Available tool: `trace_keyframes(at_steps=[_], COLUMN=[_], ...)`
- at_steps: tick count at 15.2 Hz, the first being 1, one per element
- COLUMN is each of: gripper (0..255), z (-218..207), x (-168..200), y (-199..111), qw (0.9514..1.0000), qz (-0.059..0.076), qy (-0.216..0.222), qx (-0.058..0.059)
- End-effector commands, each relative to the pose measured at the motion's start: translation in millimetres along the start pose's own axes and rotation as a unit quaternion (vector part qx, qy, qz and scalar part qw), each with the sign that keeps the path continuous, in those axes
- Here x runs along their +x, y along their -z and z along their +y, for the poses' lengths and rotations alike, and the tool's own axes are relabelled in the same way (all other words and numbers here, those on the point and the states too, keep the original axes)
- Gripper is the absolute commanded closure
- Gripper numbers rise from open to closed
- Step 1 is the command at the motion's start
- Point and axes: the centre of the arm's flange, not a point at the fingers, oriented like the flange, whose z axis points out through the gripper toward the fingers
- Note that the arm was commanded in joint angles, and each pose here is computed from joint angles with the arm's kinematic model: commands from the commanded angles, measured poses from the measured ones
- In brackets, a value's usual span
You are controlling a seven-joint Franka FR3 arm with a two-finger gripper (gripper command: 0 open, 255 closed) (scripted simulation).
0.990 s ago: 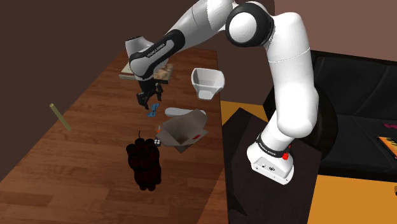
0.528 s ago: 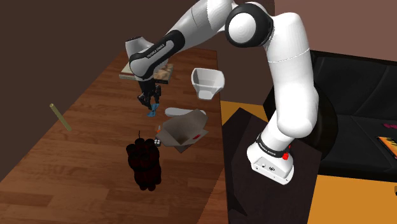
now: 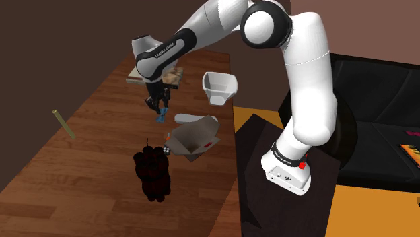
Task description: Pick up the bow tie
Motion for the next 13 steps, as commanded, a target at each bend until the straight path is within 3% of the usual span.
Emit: trace_keyframes(at_steps=[1,13], gripper=[255,255], z=[0.1,-0.1], x=[-2.2,-14.2], y=[10.2,62.4], qw=[1.0000,1.0000], qz=[0.000,0.000], qy=[0.000,0.000], qx=[0.000,0.000])
